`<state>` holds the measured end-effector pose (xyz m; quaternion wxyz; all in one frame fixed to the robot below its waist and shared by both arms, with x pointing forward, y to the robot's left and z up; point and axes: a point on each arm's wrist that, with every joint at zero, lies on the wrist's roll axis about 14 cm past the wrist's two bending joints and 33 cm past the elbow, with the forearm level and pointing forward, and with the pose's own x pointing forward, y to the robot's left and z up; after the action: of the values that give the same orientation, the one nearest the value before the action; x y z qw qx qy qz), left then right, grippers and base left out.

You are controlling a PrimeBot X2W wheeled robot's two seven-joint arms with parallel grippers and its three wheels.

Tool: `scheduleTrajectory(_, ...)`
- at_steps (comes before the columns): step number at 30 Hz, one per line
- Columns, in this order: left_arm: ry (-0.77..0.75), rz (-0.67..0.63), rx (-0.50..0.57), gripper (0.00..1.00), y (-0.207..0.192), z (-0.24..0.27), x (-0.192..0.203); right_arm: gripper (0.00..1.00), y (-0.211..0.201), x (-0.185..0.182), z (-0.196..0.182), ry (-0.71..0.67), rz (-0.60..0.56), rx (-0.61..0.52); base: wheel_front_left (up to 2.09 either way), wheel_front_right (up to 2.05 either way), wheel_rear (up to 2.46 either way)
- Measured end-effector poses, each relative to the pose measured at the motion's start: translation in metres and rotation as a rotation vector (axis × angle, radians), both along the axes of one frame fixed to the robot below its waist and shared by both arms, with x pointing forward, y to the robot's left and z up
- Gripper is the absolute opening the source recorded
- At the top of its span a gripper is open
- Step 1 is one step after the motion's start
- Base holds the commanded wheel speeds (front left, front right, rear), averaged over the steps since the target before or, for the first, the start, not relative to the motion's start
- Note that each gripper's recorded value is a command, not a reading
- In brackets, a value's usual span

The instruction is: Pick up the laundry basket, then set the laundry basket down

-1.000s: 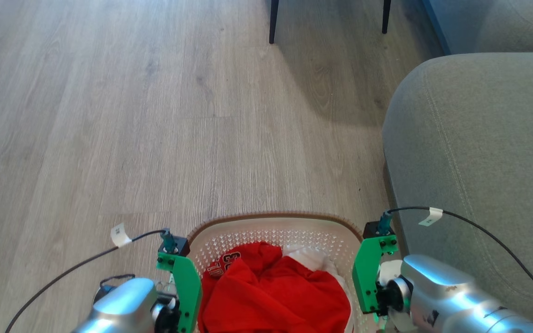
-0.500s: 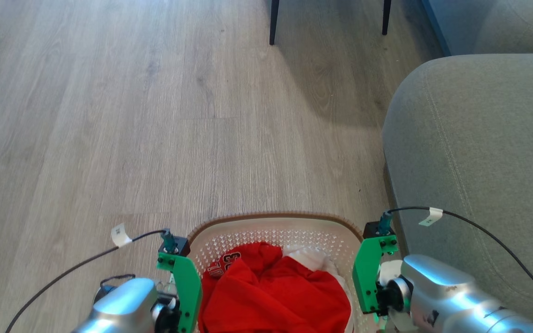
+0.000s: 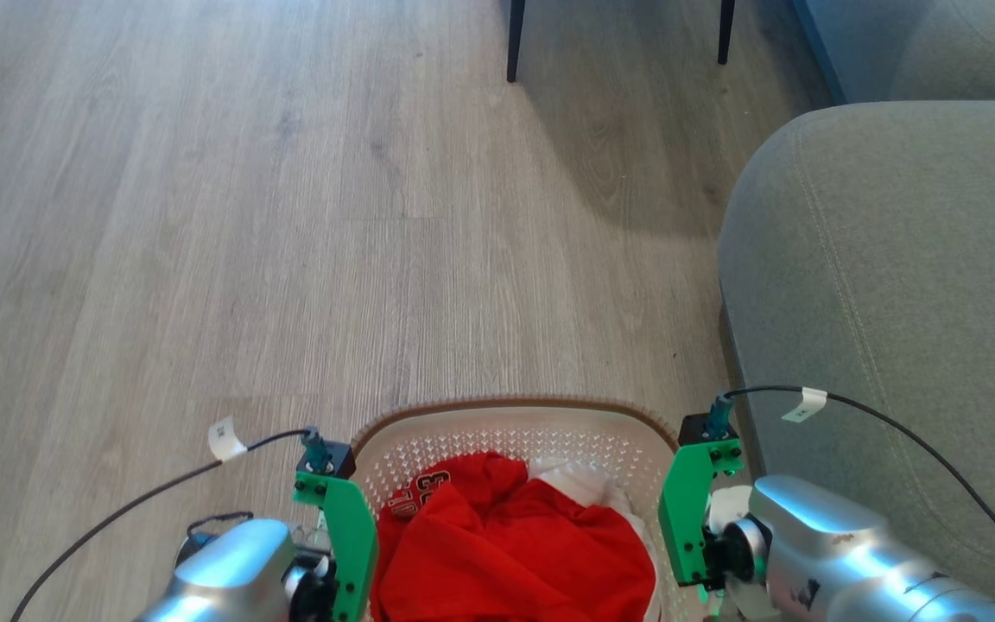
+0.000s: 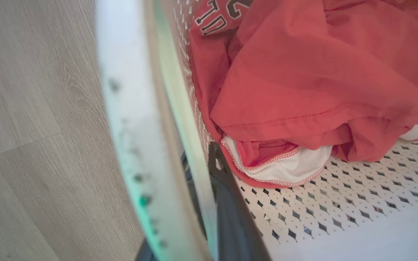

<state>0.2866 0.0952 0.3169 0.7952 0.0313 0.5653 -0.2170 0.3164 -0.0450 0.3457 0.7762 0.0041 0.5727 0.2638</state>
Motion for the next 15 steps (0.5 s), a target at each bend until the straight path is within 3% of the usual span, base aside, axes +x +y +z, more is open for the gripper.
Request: scheduleTrajectory(15,0.009,0.004,-0.001,0.00,0.0008,-0.0021,-0.0012,0.00,0.0009,-0.0001,-0.0024,0.008,0.004,0.000,0.00,0.00,0.00)
